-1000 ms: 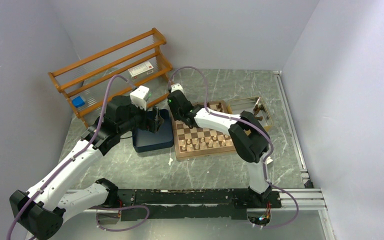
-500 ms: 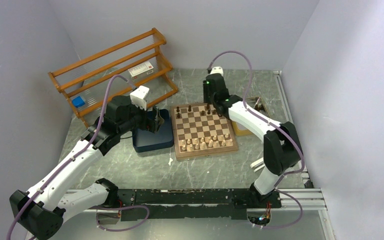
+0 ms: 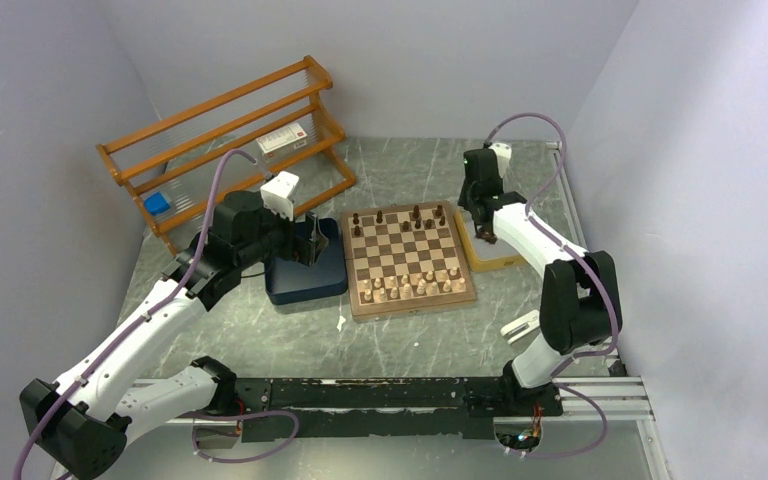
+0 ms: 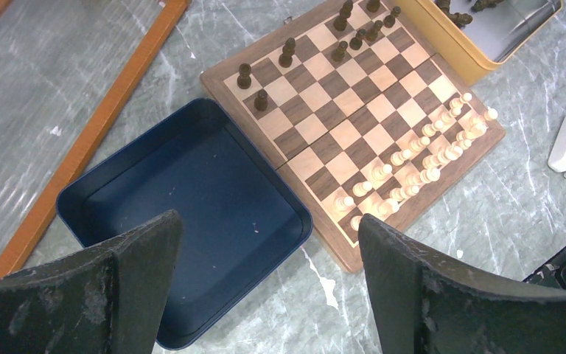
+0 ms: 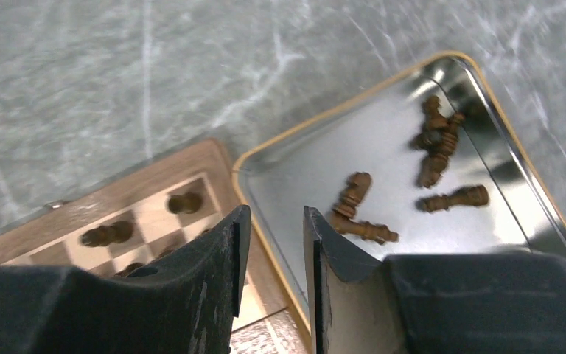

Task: Set up the chess pieces on the board
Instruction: Pick up the chess piece from the storage box.

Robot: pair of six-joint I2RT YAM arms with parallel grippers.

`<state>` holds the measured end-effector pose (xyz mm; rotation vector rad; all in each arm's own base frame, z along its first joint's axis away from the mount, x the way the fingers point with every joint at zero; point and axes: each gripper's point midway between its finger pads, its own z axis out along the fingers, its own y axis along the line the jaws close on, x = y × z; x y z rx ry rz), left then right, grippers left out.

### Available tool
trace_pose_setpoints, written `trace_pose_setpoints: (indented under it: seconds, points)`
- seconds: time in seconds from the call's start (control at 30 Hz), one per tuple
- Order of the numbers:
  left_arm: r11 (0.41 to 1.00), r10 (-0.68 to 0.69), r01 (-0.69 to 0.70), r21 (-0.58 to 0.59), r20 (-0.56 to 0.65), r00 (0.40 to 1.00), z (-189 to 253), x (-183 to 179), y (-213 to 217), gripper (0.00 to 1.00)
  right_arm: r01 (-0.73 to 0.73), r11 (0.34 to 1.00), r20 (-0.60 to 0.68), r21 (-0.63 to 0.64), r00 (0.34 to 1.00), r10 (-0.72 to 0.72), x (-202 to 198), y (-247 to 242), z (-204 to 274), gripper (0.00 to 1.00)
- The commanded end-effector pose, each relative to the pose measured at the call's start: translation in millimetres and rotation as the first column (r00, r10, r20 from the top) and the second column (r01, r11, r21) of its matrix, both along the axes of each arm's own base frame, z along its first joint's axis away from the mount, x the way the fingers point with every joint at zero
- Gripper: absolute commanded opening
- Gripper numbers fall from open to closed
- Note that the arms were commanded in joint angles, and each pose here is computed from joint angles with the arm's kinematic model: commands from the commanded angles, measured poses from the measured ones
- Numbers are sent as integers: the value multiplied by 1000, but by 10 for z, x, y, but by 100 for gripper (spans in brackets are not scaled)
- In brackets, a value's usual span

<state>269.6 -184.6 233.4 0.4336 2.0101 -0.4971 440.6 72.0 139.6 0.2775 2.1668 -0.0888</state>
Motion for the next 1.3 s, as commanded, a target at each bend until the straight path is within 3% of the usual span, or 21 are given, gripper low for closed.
trace_pose_setpoints:
  seconds: [0.0,0.2,0.4,1.27]
  points:
    - [1000,-19,19,2,4,1000,-21,-4,-20,93,154,988,-2,-10,988,-154,-54,-338,-110,37]
    - [1000,-23,23,-1,4,1000,-22,-8,-26,93,195,976,-20,-98,980,-198,30,-741,-274,39]
    - [1000,-21,21,0,6,1000,-15,-8,-21,93,231,970,-28,-79,972,-234,122,-1067,-419,40]
    - [1000,-18,18,5,1,1000,-28,10,-26,93,203,973,-89,-106,973,-213,297,-1292,-861,35]
